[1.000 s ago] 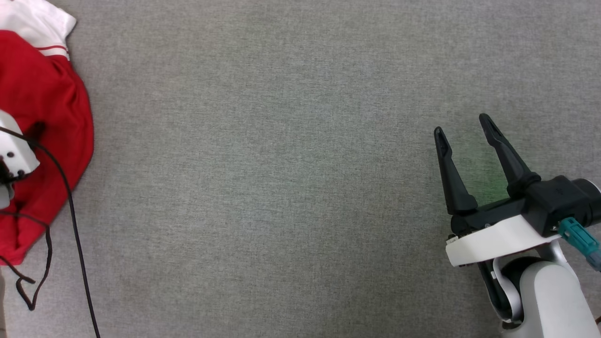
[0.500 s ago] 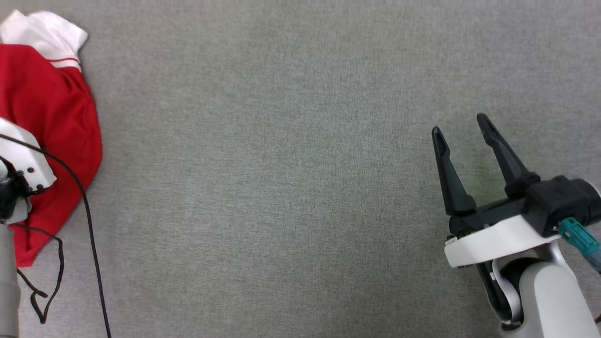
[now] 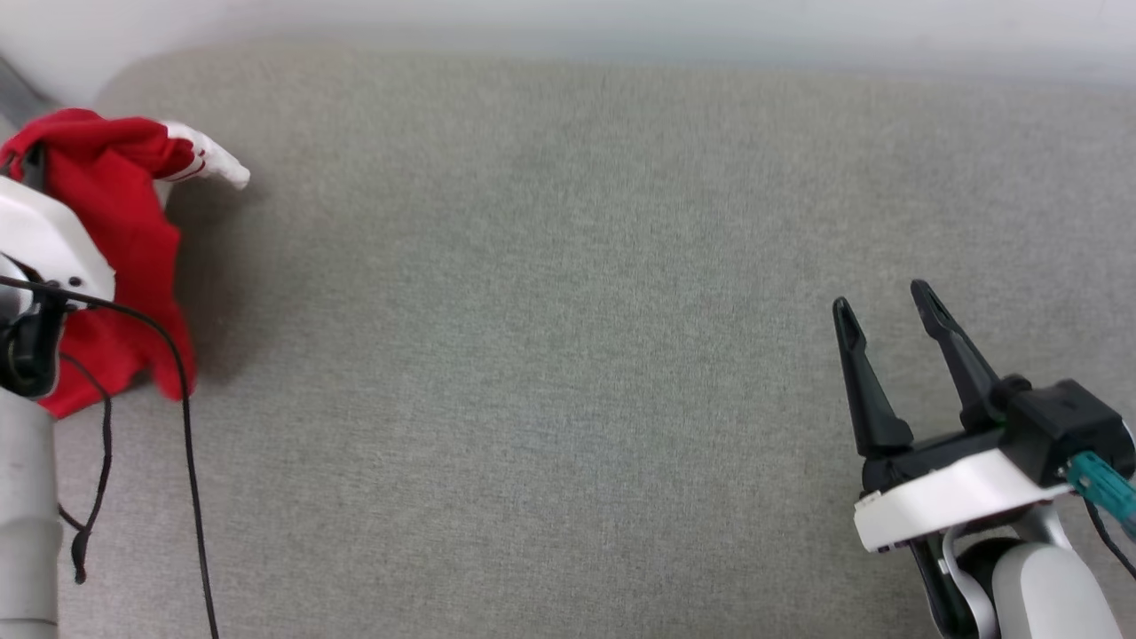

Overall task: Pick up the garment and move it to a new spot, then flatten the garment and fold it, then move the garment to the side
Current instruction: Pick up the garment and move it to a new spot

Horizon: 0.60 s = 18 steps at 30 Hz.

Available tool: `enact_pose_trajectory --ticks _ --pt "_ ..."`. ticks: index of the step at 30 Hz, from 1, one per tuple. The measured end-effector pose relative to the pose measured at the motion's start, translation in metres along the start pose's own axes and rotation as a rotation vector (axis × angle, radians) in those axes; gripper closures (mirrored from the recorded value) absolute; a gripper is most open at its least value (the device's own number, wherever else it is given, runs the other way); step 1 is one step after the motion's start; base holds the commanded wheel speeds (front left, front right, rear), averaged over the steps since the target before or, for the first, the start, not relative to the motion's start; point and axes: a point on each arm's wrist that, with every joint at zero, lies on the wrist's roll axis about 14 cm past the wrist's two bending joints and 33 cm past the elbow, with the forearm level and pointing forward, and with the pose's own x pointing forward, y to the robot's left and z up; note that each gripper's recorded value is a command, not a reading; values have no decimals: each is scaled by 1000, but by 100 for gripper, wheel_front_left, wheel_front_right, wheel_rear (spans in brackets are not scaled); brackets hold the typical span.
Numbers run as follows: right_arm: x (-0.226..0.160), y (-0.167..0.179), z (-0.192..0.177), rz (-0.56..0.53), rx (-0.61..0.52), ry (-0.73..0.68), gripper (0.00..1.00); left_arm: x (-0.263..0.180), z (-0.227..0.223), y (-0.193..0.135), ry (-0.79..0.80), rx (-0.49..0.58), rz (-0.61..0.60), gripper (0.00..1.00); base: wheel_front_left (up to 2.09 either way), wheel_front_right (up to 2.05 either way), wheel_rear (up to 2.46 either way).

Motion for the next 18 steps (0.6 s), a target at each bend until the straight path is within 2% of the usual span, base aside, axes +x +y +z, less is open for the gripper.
enact_pose_trajectory --ticks 5,9,18 --pt "-18 -1 17 -19 -2 -29 0 -22 55 -17 -211 -17 -40 100 0 0 0" --pt "-32 -3 31 -37 -13 -53 0 -41 83 -43 -331 -47 -102 100 0 0 0" --pt "-74 -35 47 -162 -34 -76 0 -81 117 -152 -505 -146 -352 100 0 0 0"
